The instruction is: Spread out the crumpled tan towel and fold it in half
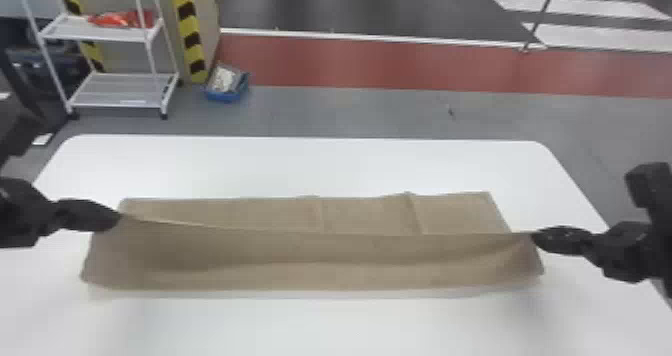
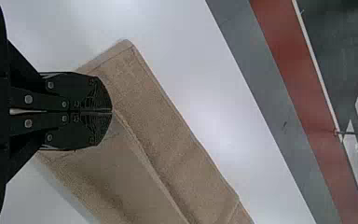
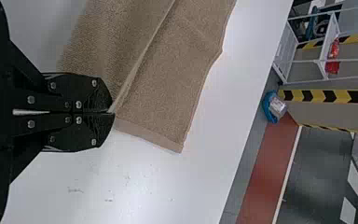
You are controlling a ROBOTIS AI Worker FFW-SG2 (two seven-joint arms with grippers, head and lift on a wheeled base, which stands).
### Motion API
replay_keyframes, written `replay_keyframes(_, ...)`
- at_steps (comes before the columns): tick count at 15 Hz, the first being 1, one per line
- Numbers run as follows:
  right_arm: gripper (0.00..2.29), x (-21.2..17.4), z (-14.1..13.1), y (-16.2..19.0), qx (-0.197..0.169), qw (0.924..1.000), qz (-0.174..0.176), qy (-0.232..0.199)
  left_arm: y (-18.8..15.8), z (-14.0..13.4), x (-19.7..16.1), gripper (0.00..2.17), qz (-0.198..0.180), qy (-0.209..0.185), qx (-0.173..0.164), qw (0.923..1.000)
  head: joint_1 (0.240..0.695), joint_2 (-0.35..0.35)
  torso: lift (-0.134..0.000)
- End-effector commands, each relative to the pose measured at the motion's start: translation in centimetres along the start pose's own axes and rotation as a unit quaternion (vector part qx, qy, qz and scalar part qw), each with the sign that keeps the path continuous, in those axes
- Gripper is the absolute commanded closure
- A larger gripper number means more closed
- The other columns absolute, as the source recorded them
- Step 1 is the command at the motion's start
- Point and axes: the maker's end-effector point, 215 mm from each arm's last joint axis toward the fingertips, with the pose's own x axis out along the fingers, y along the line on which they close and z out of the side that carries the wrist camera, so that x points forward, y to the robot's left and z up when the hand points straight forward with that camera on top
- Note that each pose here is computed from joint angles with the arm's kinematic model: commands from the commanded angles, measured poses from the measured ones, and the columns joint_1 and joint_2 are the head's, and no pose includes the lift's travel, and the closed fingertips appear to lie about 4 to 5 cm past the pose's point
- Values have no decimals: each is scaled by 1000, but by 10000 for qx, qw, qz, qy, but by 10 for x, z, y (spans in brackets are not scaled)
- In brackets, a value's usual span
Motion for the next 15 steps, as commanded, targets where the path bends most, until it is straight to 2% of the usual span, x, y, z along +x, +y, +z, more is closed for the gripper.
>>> replay_keyframes(1, 1585, 14, 16, -5, 50, 10000, 36, 47, 8, 9, 19, 1291, -41, 157, -4, 9999, 695, -113, -124)
replay_keyframes(5, 1585, 29, 47, -19, 109, 9999, 15, 89, 28, 18, 34, 1295, -28, 303, -103, 9995, 695, -104, -124)
replay_keyframes(9, 1585, 48, 65, -23, 72, 9997, 92, 211, 42, 20, 38, 1295, 31, 371, -73, 9993, 695, -86, -124)
replay_keyframes(15, 1585, 73, 78, -29, 62, 9991, 155, 377, 70, 0, 37, 1295, 256, 539, -237, 9979, 695, -45, -124)
